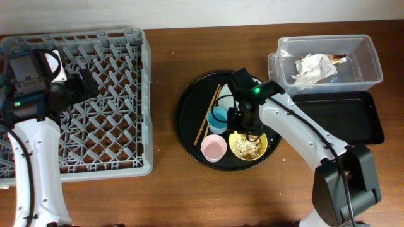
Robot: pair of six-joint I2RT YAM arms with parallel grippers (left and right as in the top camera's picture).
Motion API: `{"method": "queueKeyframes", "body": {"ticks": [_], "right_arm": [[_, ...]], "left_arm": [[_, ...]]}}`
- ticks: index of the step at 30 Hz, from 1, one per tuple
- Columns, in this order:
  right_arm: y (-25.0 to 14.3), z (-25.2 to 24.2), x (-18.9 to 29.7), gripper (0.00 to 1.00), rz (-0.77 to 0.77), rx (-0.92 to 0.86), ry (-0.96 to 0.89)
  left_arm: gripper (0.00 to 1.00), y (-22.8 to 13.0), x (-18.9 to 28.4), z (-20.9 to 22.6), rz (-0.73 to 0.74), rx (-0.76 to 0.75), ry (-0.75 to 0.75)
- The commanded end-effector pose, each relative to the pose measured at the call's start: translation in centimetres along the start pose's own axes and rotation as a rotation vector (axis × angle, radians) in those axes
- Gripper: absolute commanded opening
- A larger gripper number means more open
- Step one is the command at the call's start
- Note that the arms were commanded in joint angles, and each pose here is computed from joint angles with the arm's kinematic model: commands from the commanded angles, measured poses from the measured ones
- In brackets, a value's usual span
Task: Sort waste into correct bins and load items into the dishwasher rack
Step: 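Move the right gripper down to the yellow bowl of food scraps, then grasp the yellow bowl rim and carry it over the black tray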
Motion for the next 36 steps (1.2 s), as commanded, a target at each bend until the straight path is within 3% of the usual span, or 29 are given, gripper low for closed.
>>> {"method": "queueKeyframes", "body": {"ticks": [1,15,19,24,27,30,32,34,36], "right_arm": [[-1.2,-0.3,-1.6,0.52,0.003,-0.01,-0.025],[-2.7,-0.1,-4.2,0.44,-0.004,-0.002,-0.019],[-2.7,-0.2,-4.2,0.14,-0.002,-0.003,-0.022],[-3.0,-0.5,-4.3,0.14,0.012,-0.003,-0.035],[-3.2,-0.7,-4.5,0.29,0.017,-0.003,-0.041],[-3.2,-0.7,-4.5,0.31,0.015,0.009,-0.044],[-3.3,-0.8,-4.6,0.25,0.019,0.015,-0.046],[-3.3,-0.8,-4.6,0.06,0.019,0.015,-0.046],[-3.3,-0.8,-4.6,0.04,0.021,0.015,-0.044]], "left_arm": [[0.99,0.6,0.9,0.1,-0.031,0.01,0.001],[0.99,0.6,0.9,0.1,-0.031,0.01,0.001],[0.99,0.6,0.9,0.1,-0.031,0.01,0.001],[0.99,0.6,0.9,0.1,-0.031,0.01,0.001],[0.99,0.6,0.9,0.1,-0.031,0.01,0.001],[0.99,0.6,0.9,0.1,-0.031,0.01,0.001],[0.99,0.6,0.9,0.1,-0.031,0.01,0.001],[0.99,0.6,0.9,0.1,-0.031,0.01,0.001],[0.99,0.6,0.9,0.1,-0.031,0.01,0.001]]}}
Point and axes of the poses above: each gripper's point midway between its finger pads, its own x axis back along the fingers, its own z axis along the line the jaws close on, y = z × x, the point moved 6 cm from there along x, back along the fingers, and after that the axes turned 10 degrees about -x, right-handed, at the moved point
